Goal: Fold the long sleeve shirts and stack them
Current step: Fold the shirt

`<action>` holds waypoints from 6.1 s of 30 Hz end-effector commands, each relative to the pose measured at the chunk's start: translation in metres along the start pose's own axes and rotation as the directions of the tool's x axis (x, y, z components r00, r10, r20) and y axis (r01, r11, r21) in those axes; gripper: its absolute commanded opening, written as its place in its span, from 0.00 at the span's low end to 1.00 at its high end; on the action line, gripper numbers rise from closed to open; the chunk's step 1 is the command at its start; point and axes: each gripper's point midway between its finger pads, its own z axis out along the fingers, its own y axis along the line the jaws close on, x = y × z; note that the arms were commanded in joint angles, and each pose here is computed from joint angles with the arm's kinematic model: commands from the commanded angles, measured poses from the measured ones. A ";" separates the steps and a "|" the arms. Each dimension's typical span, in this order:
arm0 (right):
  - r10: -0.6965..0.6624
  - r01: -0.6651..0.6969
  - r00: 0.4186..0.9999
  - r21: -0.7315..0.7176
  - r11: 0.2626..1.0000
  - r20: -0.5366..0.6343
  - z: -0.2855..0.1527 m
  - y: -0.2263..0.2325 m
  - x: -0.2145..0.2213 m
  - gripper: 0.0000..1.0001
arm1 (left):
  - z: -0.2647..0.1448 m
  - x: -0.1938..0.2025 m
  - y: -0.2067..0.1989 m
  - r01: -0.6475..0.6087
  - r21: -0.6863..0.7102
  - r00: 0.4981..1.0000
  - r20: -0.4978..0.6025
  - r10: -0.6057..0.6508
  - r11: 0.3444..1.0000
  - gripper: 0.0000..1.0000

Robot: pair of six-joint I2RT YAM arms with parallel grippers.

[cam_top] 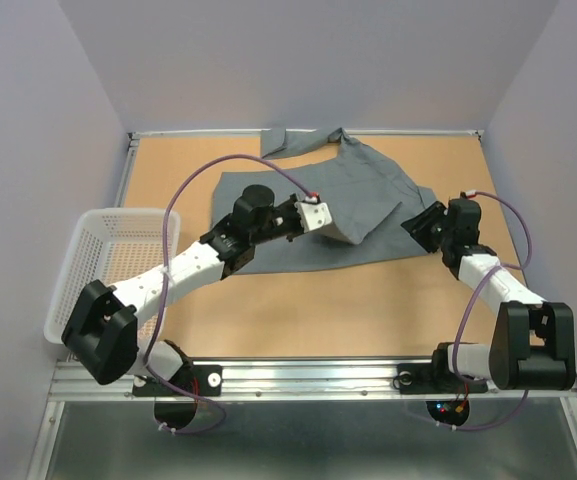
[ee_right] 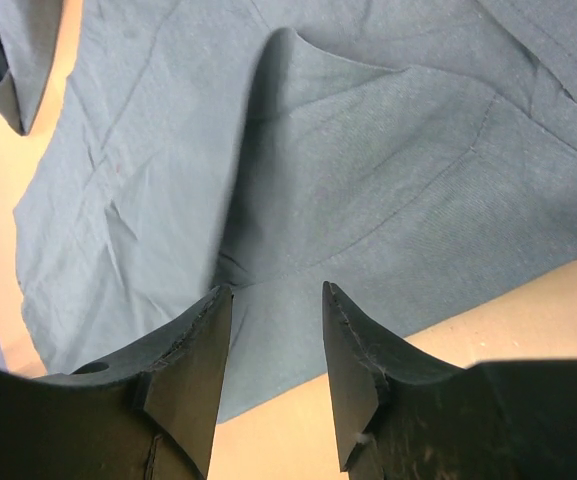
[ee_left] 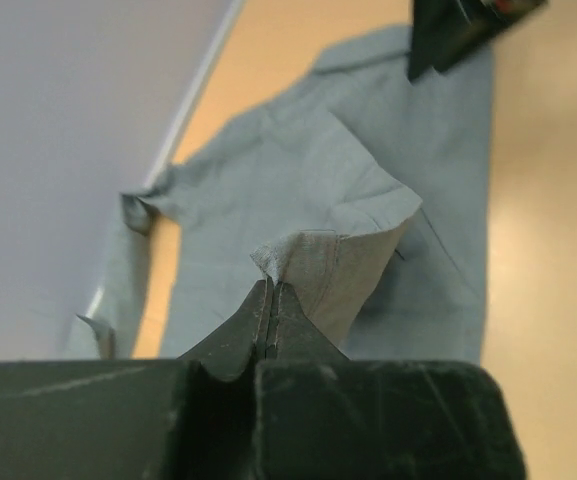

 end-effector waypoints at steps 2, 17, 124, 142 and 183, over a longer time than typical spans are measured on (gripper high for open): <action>-0.033 0.034 0.999 -0.010 0.999 0.036 -0.001 0.012 -0.019 0.47 | -0.027 0.018 -0.028 -0.010 0.020 1.000 0.003 0.010 1.000 0.00; -0.030 0.029 1.000 -0.011 0.999 -0.001 0.009 0.013 -0.016 0.47 | -0.043 0.091 -0.011 -0.067 -0.178 0.970 -0.241 0.022 0.982 0.03; -0.204 0.183 0.961 -0.121 0.976 -0.189 0.004 0.036 0.037 0.68 | -0.009 0.095 0.069 0.356 -0.849 0.700 -0.035 -0.714 0.391 0.00; -0.217 0.198 0.956 -0.114 0.974 -0.195 0.016 0.039 0.033 0.68 | -0.071 0.149 0.001 0.603 -0.773 0.578 0.254 -0.775 0.197 0.08; -0.888 0.786 0.385 -0.416 0.458 -0.249 0.097 0.057 0.019 0.54 | -0.025 0.082 0.070 0.558 -0.762 0.731 0.266 -0.628 0.328 0.08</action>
